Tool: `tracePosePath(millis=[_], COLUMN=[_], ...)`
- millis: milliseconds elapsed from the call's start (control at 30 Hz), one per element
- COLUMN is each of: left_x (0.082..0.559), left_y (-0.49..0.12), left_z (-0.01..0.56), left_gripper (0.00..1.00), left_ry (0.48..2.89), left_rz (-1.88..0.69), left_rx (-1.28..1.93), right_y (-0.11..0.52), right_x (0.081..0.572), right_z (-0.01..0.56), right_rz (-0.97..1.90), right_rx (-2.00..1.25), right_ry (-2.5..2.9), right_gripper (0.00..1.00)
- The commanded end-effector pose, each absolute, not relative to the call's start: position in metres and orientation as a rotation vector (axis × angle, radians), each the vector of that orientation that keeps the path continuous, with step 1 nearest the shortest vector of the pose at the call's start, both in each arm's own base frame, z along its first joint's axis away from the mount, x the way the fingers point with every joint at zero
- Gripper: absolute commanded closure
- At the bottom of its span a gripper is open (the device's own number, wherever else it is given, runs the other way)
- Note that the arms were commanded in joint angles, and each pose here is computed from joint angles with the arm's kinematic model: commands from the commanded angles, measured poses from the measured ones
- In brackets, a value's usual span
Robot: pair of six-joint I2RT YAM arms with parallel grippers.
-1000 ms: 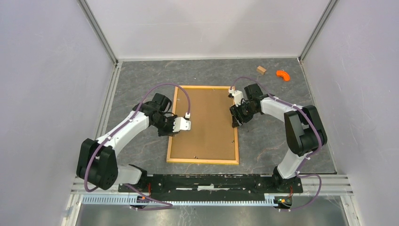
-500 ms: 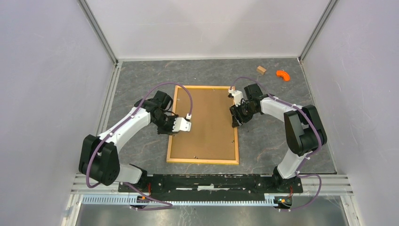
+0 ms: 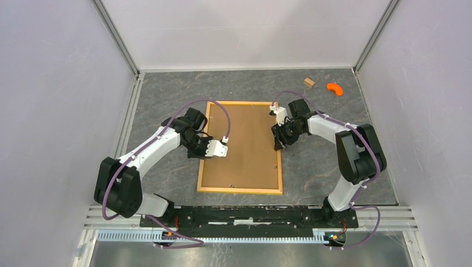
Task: Take the photo out of the frame
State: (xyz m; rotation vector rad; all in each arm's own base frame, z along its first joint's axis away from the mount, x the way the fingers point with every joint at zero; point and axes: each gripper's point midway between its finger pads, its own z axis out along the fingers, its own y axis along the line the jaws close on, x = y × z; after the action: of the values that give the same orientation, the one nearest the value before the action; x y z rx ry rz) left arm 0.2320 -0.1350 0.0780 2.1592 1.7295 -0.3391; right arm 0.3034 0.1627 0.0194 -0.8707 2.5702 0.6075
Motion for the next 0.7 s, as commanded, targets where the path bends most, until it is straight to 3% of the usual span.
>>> tracePosePath(millis=[0,267,667], left_x=[0.259,0.259,0.247], left_y=[-0.144,-0.157,-0.154], left_z=[0.086,0.093,0.119], left_gripper=[0.98,0.98,0.98], left_ry=[1.640,1.559,1.748], left_rz=[-0.203,-0.167,-0.223], left_rx=[2.107,2.084,1.926], right_y=[0.152,0.156,0.156], right_x=[0.303,0.300,0.301], right_z=[0.004,0.003,0.007], right_rz=[0.520,0.534,0.528], right_rx=[-0.894,-0.912,-0.908], right_ry=[2.615,2.613,2.603], right_gripper=[0.49,0.49,0.50])
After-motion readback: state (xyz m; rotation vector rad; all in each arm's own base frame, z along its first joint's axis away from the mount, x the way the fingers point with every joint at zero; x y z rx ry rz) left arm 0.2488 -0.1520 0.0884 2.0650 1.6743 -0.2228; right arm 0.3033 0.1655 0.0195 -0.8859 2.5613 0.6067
